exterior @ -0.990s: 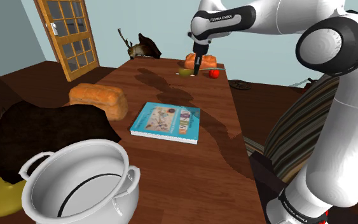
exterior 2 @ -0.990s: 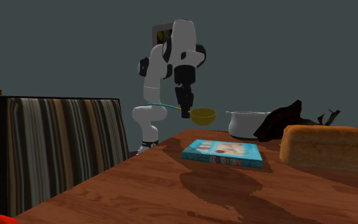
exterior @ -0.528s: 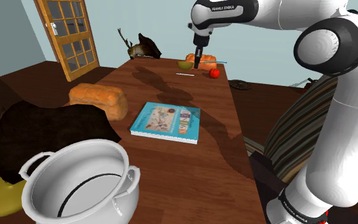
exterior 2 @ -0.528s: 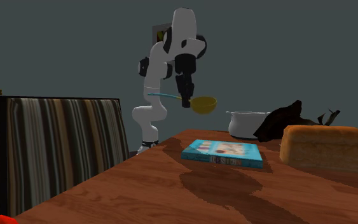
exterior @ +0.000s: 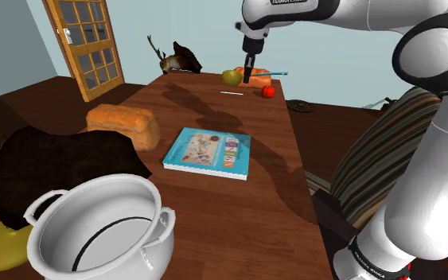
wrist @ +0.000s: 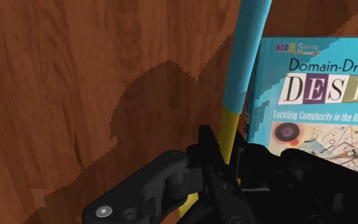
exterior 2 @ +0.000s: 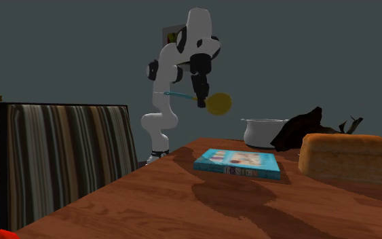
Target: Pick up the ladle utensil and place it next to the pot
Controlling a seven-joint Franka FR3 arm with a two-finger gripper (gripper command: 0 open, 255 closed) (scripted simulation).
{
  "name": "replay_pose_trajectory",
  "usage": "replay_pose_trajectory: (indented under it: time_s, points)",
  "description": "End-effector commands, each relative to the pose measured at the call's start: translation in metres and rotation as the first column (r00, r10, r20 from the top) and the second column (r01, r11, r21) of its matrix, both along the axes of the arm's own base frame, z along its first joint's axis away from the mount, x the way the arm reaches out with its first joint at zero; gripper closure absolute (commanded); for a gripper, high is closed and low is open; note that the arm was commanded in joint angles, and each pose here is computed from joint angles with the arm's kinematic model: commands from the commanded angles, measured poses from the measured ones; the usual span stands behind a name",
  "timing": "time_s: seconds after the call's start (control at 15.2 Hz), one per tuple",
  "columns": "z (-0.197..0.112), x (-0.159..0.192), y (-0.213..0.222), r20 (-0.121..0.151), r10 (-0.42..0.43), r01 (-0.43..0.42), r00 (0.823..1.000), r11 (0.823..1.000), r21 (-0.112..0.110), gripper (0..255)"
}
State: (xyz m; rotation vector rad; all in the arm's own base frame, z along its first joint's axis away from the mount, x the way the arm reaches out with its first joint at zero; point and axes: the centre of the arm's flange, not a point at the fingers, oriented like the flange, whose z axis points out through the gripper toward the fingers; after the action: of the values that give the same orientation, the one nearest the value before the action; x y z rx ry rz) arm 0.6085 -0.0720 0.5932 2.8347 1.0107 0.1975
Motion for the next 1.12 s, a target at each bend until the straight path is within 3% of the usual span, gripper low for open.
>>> replay_pose_trajectory:
  time_s: [0.0,1.06]
  points:
    - [0.0,-0.016,0.02,0.0,0.0,0.0,1.0,1.0,0.0,255]
    - [0.0,-0.154,0.18,0.0,0.0,0.0,1.0,1.0,0.0,255]
